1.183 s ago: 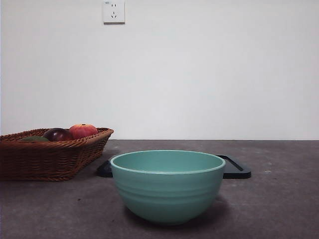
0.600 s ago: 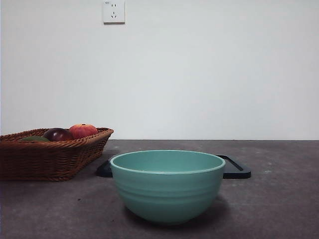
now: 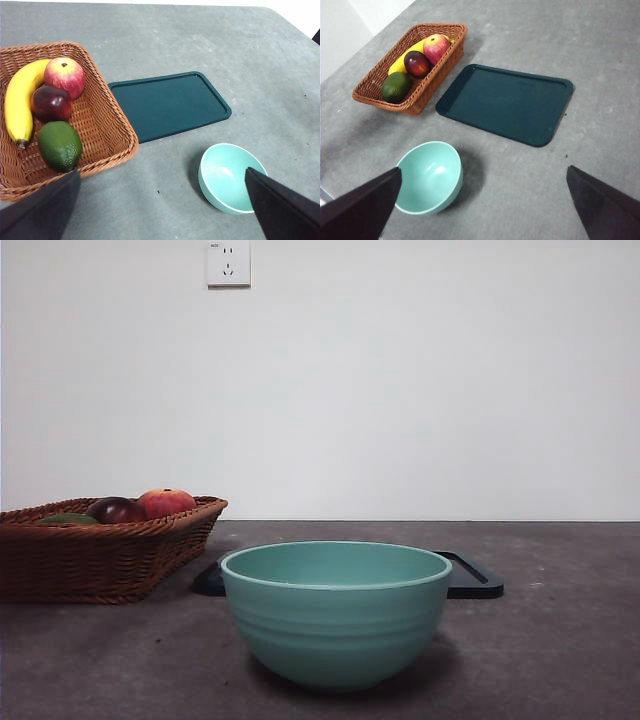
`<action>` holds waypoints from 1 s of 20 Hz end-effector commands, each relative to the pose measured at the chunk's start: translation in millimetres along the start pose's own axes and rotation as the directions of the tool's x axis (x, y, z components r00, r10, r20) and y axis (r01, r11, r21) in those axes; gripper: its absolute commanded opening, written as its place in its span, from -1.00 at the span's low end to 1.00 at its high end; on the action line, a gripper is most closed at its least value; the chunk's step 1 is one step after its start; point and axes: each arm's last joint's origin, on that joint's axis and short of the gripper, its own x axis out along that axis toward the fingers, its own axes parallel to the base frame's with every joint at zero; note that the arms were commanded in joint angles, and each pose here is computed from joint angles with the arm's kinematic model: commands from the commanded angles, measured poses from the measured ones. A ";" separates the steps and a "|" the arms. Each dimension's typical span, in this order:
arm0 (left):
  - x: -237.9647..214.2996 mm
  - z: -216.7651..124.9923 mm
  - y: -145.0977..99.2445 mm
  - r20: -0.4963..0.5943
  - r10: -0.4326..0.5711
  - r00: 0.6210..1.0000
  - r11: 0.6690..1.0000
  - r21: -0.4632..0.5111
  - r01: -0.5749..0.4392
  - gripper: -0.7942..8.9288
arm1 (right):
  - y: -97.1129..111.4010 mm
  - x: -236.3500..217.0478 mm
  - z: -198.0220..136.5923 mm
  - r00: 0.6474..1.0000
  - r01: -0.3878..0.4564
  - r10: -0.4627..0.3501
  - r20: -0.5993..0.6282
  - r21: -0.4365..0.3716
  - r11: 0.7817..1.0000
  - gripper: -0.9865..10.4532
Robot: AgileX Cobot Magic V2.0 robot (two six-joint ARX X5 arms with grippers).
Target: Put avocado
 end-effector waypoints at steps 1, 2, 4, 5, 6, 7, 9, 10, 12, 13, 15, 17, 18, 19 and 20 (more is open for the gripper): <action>-3.3 5.1 -1.9 0.026 -0.013 1.000 1.000 0.005 0.013 0.26 | 2.4 -3.1 5.4 1.000 -0.008 0.009 0.028 -0.026 1.000 0.12; -3.4 5.1 -1.9 0.026 -0.013 1.000 1.000 0.005 0.013 0.26 | 2.4 -3.1 5.5 1.000 -0.008 0.009 0.028 -0.026 1.000 0.12; -2.7 5.1 -1.8 0.022 -0.013 1.000 1.000 0.004 0.012 0.25 | 2.4 -3.1 5.4 1.000 -0.008 0.009 0.028 -0.025 1.000 0.12; -2.1 5.0 -1.6 0.016 -0.011 1.000 1.000 0.003 0.011 0.25 | 2.5 -3.1 5.4 1.000 -0.008 0.009 0.028 -0.025 1.000 0.12; 0.2 5.2 -1.2 0.002 -0.008 1.000 1.000 0.000 0.008 0.25 | 2.5 -3.1 5.4 1.000 -0.009 0.009 0.028 -0.024 1.000 0.12; 2.6 5.7 -0.7 -0.011 -0.001 1.000 1.000 -0.004 0.001 0.25 | 2.5 -3.1 5.4 1.000 -0.009 0.009 0.028 -0.021 1.000 0.12; 10.9 9.1 1.2 -0.051 0.033 0.998 0.999 -0.012 -0.033 0.25 | 2.5 -3.1 5.4 1.000 -0.009 0.009 0.028 -0.021 1.000 0.12; 16.2 12.3 2.4 -0.082 0.059 0.995 0.998 -0.017 -0.061 0.25 | 2.5 -3.1 5.4 1.000 -0.009 0.009 0.028 -0.021 1.000 0.12; 30.8 21.6 4.9 -0.163 0.110 0.980 0.993 -0.020 -0.115 0.25 | 2.5 -3.1 5.4 1.000 -0.009 0.009 0.028 -0.021 1.000 0.12; 38.8 26.5 6.5 -0.202 0.140 0.969 0.989 -0.026 -0.148 0.25 | 2.5 -3.1 5.4 1.000 -0.009 0.009 0.028 -0.021 1.000 0.12; 60.4 39.8 11.1 -0.298 0.207 0.932 0.973 -0.036 -0.228 0.25 | 2.5 -3.1 5.4 1.000 -0.010 0.010 0.028 -0.013 1.000 0.12; 86.5 52.0 17.8 -0.389 0.244 0.888 0.960 -0.035 -0.279 0.25 | 2.5 -3.1 5.4 1.000 -0.011 0.012 0.027 -0.012 1.000 0.12; 100.7 57.1 22.2 -0.425 0.252 0.869 0.955 -0.037 -0.295 0.25 | 2.6 -3.1 5.4 1.000 -0.013 0.013 0.027 -0.012 1.000 0.12; 114.9 60.9 27.0 -0.457 0.258 0.851 0.952 -0.032 -0.305 0.25 | 2.6 -3.1 5.4 1.000 -0.013 0.013 0.027 -0.010 1.000 0.12; 128.9 63.6 32.3 -0.485 0.264 0.834 0.949 -0.023 -0.314 0.25 | 2.6 -3.1 5.4 1.000 -0.013 0.013 0.027 -0.010 1.000 0.12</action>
